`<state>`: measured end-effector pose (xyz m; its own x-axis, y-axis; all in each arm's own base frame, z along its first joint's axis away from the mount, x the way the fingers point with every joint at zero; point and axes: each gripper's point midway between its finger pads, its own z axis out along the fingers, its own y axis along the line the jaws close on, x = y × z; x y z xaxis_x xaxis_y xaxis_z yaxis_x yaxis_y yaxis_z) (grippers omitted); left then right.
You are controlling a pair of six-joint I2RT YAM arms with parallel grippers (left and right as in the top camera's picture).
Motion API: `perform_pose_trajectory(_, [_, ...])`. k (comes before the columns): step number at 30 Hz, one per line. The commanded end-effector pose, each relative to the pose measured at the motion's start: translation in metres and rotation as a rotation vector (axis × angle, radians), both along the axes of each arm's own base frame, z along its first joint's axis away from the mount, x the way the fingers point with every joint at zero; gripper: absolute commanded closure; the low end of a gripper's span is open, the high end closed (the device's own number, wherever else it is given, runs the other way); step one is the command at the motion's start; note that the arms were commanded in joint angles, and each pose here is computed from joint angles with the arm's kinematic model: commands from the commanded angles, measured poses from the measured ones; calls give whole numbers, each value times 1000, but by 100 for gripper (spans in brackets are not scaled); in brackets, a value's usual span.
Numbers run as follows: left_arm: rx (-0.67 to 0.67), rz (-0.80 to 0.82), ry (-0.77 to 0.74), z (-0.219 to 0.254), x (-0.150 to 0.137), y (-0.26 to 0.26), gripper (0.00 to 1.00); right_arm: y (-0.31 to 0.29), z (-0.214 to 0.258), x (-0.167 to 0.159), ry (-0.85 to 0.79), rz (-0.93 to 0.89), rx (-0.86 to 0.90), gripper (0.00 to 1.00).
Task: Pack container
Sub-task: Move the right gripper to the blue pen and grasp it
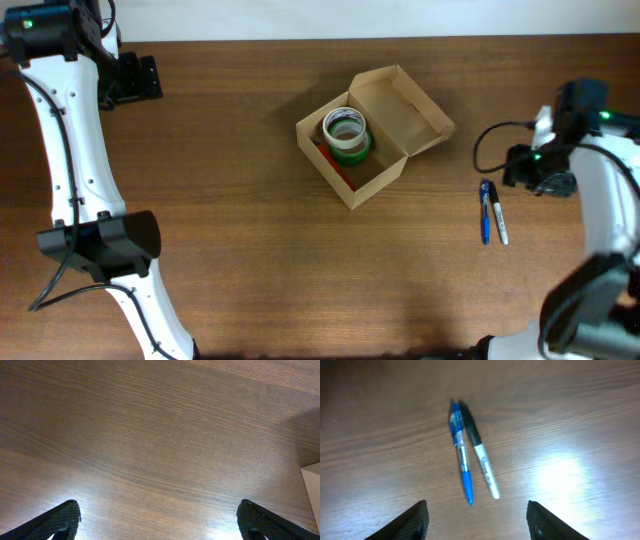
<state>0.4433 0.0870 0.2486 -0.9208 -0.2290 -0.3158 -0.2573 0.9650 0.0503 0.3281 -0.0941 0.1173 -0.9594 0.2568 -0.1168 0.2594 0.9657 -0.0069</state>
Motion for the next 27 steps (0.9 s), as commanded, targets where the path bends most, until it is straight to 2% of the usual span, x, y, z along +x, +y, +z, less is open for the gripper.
perform_pose_trajectory(1, [-6,14,-8,3,-1,0,0,14,-21,5,43,22,53,36])
perform_pose_trajectory(9, [-7,14,-8,3,-1,0,0,25,-69,5,159,42,131,43])
perform_pose_trajectory(17, [-7,14,-8,3,-1,0,0,30,-88,8,188,87,135,43])
perform_pose_trajectory(27, [-7,14,-8,3,-1,0,0,33,-103,-7,230,100,143,44])
